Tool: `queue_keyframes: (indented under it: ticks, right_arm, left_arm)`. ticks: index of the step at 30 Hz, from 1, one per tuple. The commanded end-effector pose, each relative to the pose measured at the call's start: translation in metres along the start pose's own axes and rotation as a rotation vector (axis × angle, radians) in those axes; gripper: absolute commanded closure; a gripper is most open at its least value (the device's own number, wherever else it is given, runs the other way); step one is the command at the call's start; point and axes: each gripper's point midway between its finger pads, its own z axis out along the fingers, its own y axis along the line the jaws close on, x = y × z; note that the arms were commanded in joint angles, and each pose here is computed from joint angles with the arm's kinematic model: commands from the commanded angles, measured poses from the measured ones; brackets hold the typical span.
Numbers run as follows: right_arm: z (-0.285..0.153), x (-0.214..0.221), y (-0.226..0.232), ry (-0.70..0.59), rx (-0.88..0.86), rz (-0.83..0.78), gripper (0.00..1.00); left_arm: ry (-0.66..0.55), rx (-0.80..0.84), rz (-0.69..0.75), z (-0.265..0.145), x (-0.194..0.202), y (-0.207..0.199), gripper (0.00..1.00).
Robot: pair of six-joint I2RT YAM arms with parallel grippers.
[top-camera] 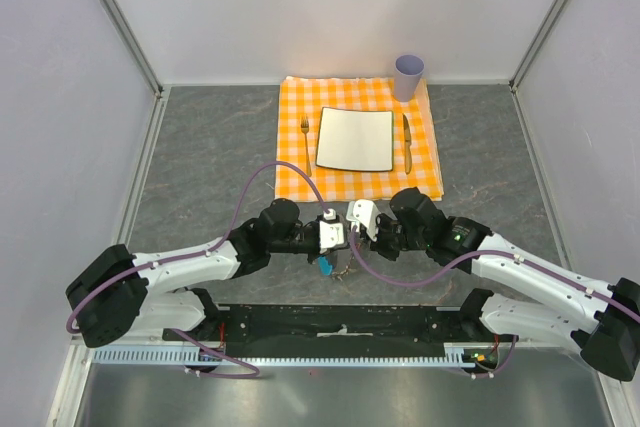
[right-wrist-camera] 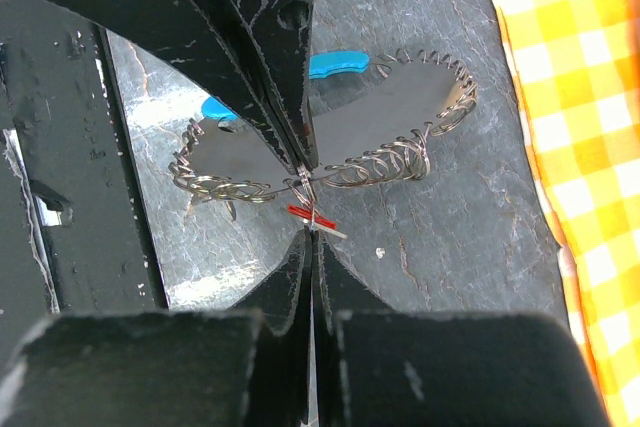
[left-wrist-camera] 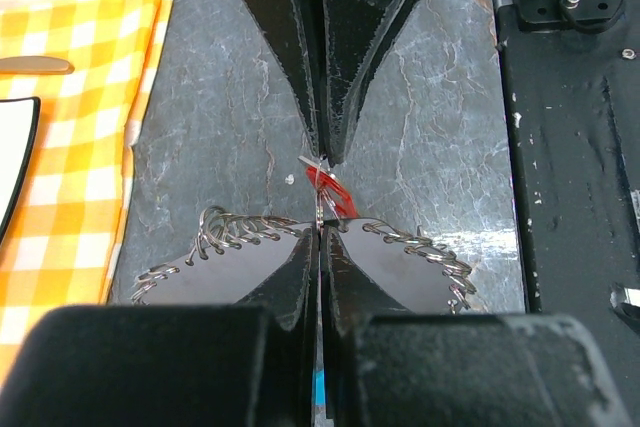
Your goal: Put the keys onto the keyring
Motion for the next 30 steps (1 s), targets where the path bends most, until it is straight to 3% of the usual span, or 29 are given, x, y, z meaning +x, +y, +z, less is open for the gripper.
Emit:
queue_keyframes:
  ticks: [1,13,30]
  right_arm:
    - [-0.002,-0.022,-0.001,-0.059,-0.007,-0.014,1.0]
    - [0.0,-0.027,0.006,-0.085,-0.049,-0.021,1.0]
    - [-0.002,-0.029,0.007,-0.095,-0.049,-0.038,1.0]
  left_arm:
    - [-0.127,0.012,0.027,-0.001,-0.041,0.004,0.98]
    - [-0.198,0.032,0.016,0.001,-0.051,-0.001,0.98]
    - [-0.17,0.033,0.03,0.001,-0.045,-0.001,0.98]
